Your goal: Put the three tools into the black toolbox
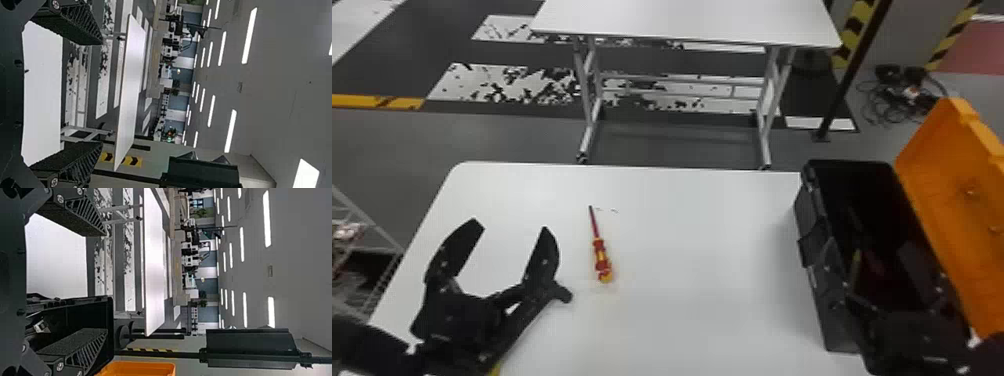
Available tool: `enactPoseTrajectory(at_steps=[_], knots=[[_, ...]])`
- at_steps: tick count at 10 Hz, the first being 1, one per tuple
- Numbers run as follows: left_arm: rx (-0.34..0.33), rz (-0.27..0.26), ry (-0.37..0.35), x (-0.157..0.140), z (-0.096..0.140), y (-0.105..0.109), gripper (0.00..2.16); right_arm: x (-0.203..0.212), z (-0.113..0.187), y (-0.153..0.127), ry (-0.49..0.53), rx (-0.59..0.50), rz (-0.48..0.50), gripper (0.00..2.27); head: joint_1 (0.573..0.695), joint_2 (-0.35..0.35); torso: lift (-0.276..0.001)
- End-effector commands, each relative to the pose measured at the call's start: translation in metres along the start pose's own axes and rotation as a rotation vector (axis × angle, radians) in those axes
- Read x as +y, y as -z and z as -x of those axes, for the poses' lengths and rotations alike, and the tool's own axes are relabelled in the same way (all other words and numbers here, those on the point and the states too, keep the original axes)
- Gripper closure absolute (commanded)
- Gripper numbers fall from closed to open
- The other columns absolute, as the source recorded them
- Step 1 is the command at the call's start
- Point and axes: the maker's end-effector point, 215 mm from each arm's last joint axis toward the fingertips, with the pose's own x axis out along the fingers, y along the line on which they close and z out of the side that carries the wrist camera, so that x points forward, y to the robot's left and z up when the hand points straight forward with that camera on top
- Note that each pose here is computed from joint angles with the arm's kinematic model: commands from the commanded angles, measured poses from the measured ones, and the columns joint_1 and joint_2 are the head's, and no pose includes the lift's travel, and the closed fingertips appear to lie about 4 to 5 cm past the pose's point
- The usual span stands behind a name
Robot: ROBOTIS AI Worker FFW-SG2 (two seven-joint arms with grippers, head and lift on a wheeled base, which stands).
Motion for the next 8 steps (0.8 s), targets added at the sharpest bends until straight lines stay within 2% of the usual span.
enactPoseTrajectory(at_steps=[1, 3, 4, 5, 6, 7, 8], knots=[[0.021, -0.015, 0.0, 0.005, 0.001, 0.007, 0.09, 0.001, 0.0, 0.002, -0.003, 0.004, 0.001, 0.14, 0.695, -0.015, -0.051], [0.069, -0.045, -0.012, 0.018, 0.005, 0.019, 0.08, 0.005, 0.001, 0.005, -0.013, 0.004, 0.0, 0.14, 0.695, -0.004, -0.051], [0.128, -0.051, -0.012, 0.027, 0.008, 0.034, 0.09, 0.006, 0.001, 0.006, -0.015, -0.004, -0.003, 0.14, 0.695, 0.003, -0.051], [0.218, -0.042, 0.008, 0.037, 0.015, 0.054, 0.09, 0.005, 0.001, 0.006, -0.016, -0.008, -0.001, 0.14, 0.695, 0.018, -0.051], [0.339, -0.002, 0.025, 0.048, 0.026, 0.08, 0.09, 0.005, 0.001, 0.008, -0.017, -0.008, 0.001, 0.14, 0.695, 0.028, -0.051], [0.38, 0.037, 0.031, 0.055, 0.031, 0.087, 0.09, 0.005, 0.002, 0.01, -0.017, -0.007, 0.0, 0.14, 0.695, 0.041, -0.051], [0.382, 0.031, 0.017, 0.062, 0.033, 0.086, 0.09, 0.005, 0.002, 0.009, -0.019, -0.01, 0.002, 0.14, 0.695, 0.061, -0.051]])
